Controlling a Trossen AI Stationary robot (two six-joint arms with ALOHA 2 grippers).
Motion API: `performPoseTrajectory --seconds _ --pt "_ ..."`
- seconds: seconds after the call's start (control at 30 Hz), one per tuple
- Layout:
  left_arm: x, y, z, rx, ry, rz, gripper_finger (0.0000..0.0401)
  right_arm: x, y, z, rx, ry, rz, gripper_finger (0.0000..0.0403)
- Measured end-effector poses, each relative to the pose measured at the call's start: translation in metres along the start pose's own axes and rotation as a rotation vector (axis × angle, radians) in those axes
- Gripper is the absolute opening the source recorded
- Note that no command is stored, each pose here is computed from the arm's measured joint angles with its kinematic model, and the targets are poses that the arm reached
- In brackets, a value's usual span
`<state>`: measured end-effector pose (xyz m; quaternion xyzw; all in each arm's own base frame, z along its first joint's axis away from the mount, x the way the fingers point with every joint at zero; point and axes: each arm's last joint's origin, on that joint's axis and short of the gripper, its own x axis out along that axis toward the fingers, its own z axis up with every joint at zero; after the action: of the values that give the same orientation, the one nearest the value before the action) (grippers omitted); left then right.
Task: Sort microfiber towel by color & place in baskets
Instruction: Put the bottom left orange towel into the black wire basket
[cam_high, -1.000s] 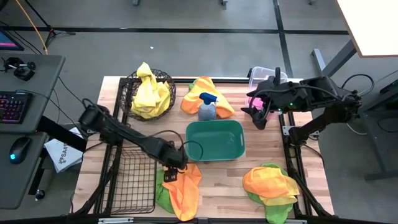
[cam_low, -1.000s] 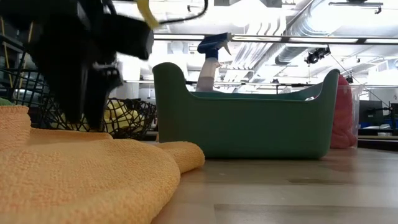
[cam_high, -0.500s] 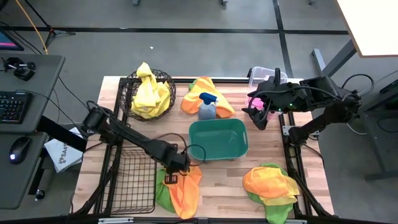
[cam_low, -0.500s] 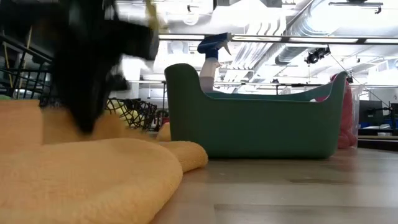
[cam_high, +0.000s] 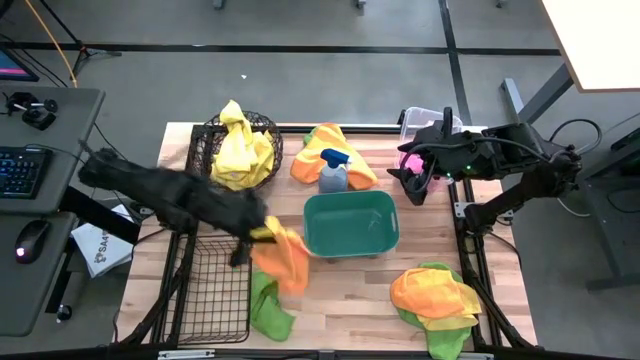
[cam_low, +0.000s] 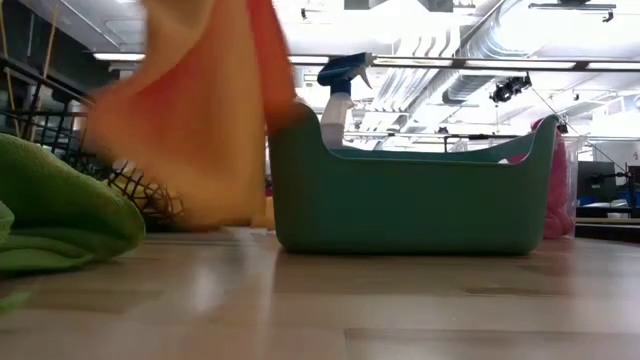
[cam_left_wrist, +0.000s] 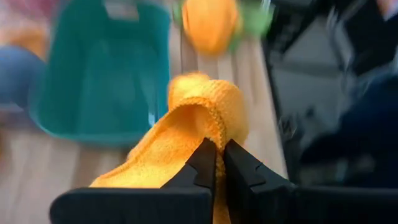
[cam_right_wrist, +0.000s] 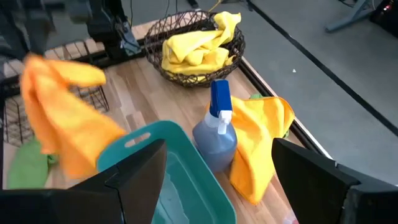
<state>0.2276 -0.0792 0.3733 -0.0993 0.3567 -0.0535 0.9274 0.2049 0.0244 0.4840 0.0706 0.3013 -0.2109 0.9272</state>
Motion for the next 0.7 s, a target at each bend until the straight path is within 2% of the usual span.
performPoseTrajectory --seconds 0.17,0.27,0.33,0.47,0.6,0.7 --pt "-0.060 0.003 0.006 -0.068 -0.179 -0.059 0.0001 0.000 0.000 0.002 0.057 -0.017 -0.002 0.0288" --pt "-0.086 0.001 0.001 -0.093 -0.196 -0.193 0.0001 0.001 0.001 0.003 0.100 -0.035 -0.013 0.0288" --pt "-0.097 -0.001 -0.009 -0.135 -0.131 -0.275 0.0001 0.001 0.001 0.004 0.129 -0.044 -0.020 0.0288" --pt "-0.106 -0.007 -0.036 -0.252 0.139 -0.340 0.0000 0.002 0.001 0.005 0.182 -0.062 -0.048 0.0288" --pt "-0.114 -0.015 -0.059 -0.300 0.346 -0.341 0.0000 0.004 0.002 0.005 0.209 -0.060 -0.054 0.0288" --pt "-0.118 -0.018 -0.075 -0.313 0.480 -0.257 0.0000 0.008 0.004 0.005 0.204 -0.051 -0.061 0.0288"
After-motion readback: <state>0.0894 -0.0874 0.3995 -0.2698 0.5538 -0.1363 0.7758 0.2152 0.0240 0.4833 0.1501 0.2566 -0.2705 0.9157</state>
